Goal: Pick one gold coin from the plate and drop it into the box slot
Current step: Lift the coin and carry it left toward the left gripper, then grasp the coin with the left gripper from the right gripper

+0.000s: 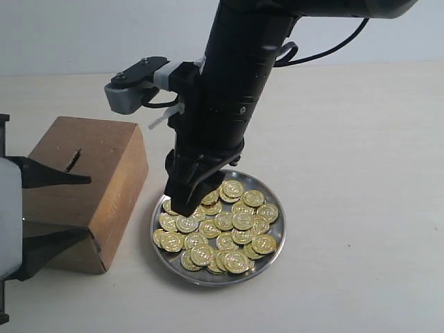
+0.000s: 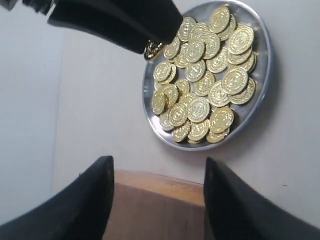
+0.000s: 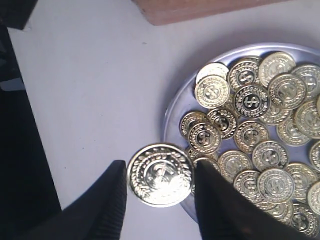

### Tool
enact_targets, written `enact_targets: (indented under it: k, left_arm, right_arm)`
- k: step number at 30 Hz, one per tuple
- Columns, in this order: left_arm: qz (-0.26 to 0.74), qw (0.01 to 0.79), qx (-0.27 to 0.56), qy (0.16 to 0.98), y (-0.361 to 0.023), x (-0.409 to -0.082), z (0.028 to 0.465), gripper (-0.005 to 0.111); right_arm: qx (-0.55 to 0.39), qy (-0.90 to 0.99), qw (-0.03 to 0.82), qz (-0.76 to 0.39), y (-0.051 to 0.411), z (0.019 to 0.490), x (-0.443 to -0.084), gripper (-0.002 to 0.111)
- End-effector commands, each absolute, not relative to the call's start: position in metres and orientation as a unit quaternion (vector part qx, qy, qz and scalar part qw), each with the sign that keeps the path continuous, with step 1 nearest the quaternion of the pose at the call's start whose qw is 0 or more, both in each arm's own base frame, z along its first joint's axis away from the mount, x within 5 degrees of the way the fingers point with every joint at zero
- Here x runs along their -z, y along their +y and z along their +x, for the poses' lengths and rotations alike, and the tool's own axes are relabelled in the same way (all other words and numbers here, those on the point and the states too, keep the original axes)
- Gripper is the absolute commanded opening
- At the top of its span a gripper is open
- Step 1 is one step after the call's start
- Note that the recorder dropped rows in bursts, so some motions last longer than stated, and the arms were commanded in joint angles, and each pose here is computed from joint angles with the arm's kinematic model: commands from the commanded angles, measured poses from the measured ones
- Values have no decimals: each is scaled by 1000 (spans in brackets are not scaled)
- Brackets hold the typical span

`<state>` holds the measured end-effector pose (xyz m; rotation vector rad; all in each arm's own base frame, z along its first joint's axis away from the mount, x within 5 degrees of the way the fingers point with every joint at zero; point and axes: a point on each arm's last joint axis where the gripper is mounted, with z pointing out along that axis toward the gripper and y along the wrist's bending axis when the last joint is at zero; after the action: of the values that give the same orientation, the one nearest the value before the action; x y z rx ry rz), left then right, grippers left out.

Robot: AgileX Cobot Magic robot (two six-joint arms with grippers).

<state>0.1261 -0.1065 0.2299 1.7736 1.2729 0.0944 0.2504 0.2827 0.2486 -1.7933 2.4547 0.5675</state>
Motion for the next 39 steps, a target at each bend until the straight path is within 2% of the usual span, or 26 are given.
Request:
enact_targets:
  k: [1, 14, 26, 33, 39]
  left_arm:
    - [750, 474, -83, 454, -115, -235, 123, 54]
    - [761, 500, -99, 401, -132, -239, 115, 54]
    - [760, 501, -101, 402, -132, -239, 115, 54]
    - [738, 523, -129, 406, -129, -246, 119, 54]
    - [753, 521, -153, 372, -130, -247, 119, 54]
  right_arm:
    - [-212, 774, 32, -596, 285, 246, -255, 33]
    - [-261, 768, 35, -584, 291, 240, -261, 33]
    - [-292, 751, 83, -587, 285, 223, -302, 33]
    - [-293, 751, 83, -587, 285, 222, -303, 33]
    - [-291, 751, 83, -587, 285, 222, -303, 33]
